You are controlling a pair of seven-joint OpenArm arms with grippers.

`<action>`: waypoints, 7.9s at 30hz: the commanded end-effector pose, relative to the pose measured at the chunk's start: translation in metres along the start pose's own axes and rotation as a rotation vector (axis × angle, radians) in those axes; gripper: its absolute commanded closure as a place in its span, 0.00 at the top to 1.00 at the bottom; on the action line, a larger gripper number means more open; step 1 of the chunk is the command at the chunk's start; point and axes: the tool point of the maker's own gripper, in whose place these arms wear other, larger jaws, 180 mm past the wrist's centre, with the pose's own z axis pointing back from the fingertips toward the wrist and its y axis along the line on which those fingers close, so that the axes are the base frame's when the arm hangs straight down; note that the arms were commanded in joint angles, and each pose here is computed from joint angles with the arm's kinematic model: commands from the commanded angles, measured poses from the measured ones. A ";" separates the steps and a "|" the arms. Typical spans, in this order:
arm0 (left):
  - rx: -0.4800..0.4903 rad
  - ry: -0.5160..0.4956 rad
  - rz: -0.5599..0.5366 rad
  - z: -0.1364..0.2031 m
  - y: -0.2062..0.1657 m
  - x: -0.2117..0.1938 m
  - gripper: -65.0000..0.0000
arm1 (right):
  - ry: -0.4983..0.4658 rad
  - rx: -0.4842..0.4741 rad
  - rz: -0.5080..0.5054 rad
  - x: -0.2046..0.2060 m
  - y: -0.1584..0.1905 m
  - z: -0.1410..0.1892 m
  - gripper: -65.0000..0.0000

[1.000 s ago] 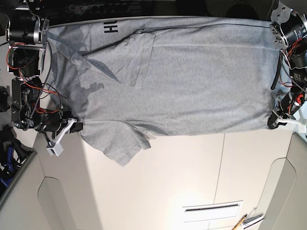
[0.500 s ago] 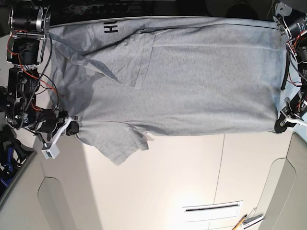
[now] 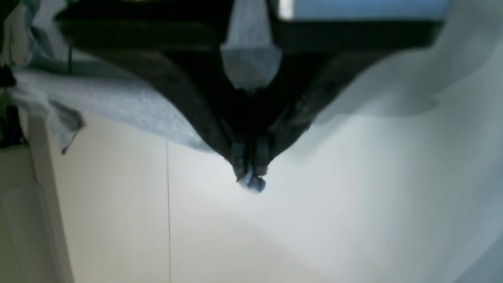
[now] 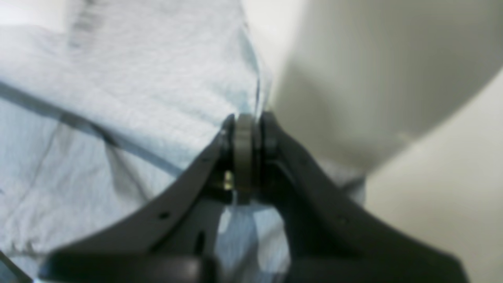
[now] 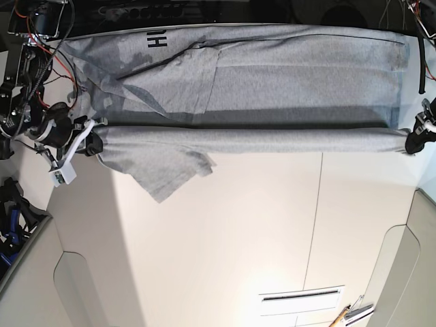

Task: Fold the T-shirt properly

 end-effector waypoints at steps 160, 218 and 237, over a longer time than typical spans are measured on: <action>0.166 0.057 0.192 0.075 0.046 -0.106 0.56 | -0.100 0.058 0.079 -0.032 0.099 0.058 0.37; -0.530 0.160 0.061 0.045 -0.202 -0.126 0.00 | -0.148 -0.288 -0.079 -0.039 -0.007 0.112 0.37; -0.820 0.329 0.034 0.020 -0.320 -0.191 0.00 | -0.133 -0.285 -0.082 -0.043 -0.006 0.112 0.37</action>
